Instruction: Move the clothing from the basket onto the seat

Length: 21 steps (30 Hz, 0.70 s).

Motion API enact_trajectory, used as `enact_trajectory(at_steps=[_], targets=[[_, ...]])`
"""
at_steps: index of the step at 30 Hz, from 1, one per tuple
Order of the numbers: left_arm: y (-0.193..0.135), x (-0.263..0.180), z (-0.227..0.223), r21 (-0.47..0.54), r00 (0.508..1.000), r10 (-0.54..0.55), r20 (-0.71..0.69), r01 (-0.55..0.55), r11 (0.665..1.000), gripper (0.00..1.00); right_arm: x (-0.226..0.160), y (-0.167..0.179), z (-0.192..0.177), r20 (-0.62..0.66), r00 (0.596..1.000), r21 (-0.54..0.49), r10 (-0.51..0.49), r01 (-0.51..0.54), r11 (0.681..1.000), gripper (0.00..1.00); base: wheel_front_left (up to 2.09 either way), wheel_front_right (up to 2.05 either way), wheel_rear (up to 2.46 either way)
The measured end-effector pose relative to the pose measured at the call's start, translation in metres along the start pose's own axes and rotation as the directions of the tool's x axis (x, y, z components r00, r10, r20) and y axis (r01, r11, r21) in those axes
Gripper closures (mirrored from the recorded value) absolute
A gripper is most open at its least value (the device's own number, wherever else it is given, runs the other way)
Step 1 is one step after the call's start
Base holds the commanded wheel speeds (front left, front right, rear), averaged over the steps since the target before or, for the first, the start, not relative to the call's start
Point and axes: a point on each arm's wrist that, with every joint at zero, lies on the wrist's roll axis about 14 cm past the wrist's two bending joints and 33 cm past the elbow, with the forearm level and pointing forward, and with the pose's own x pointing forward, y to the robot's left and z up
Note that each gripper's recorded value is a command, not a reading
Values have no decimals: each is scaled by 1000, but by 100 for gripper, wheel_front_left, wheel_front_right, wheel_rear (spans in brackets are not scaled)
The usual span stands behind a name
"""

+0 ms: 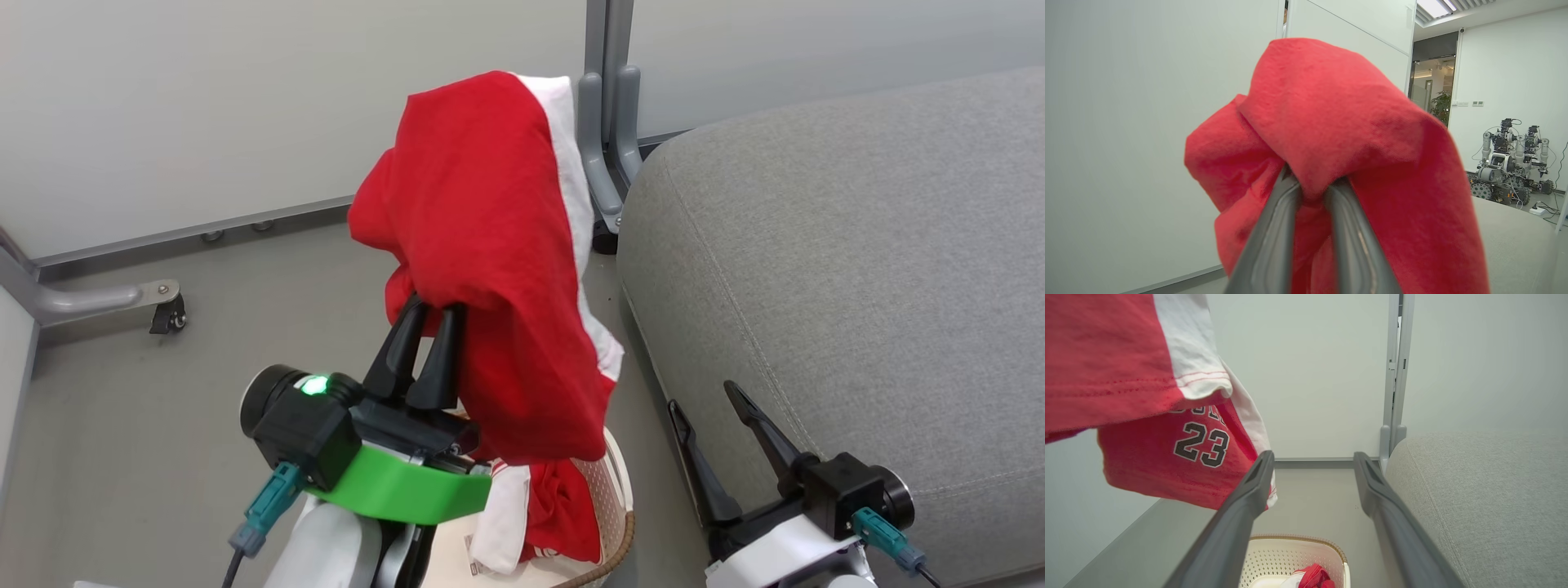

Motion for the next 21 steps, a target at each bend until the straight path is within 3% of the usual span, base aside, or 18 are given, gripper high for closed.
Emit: enact_trajectory(at_steps=[17,21], targets=[[-1,6,-2,-3,1000,-10,0,10,1000,100,-3,-14,0,-1,999,0,-42,42,999,0,0,0,0],[2,6,-10,7,1000,-5,-20,5,1000,100,3,-6,21,59,998,3,9,-9,1000,0,0,0,0]])
